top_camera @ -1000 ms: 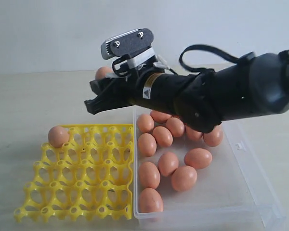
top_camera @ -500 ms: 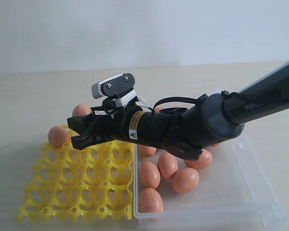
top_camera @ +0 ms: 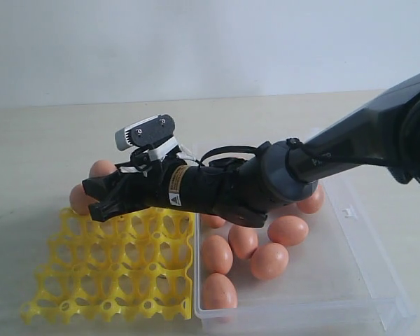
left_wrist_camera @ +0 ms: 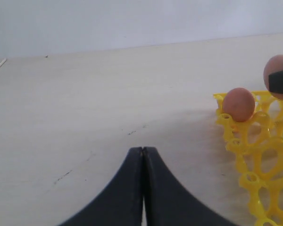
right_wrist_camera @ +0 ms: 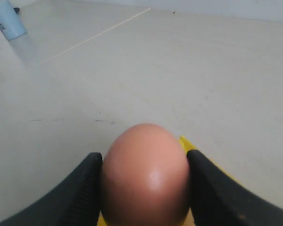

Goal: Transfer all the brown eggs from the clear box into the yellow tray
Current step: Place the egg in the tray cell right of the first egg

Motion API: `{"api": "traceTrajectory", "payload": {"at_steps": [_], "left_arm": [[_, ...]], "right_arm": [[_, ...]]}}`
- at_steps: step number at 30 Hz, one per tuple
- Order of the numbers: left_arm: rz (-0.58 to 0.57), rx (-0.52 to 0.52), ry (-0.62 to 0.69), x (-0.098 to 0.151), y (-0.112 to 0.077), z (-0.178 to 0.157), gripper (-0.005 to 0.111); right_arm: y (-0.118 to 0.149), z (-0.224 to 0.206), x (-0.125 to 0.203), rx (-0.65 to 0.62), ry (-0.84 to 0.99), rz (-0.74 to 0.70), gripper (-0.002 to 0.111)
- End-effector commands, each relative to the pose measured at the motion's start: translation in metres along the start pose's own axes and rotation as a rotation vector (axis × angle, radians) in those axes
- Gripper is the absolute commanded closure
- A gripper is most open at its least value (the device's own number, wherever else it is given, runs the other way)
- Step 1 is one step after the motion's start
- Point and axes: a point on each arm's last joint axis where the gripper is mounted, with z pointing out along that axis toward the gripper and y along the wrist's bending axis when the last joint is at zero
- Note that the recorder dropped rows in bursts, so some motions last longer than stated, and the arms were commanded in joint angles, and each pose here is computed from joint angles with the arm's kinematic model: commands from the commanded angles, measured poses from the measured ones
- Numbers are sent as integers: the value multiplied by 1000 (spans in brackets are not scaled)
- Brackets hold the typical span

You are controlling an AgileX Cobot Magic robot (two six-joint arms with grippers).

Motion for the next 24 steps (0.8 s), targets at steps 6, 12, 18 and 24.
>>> {"api": "traceTrajectory", "payload": {"at_steps": [6,12,18,24], "left_arm": [[4,-4,-1,-1,0,0,107],[4,-4,-1,-1,0,0,107],[4,-4,-1,-1,0,0,107],[4,-4,-1,-1,0,0,107]], "right_arm": [[-7,6,8,48,68,-4,79],[-7,6,8,46,68,-5,45],[-10,0,-4,86,86,-21,43],[-8,-49,-70,354,234,-94,57]]}}
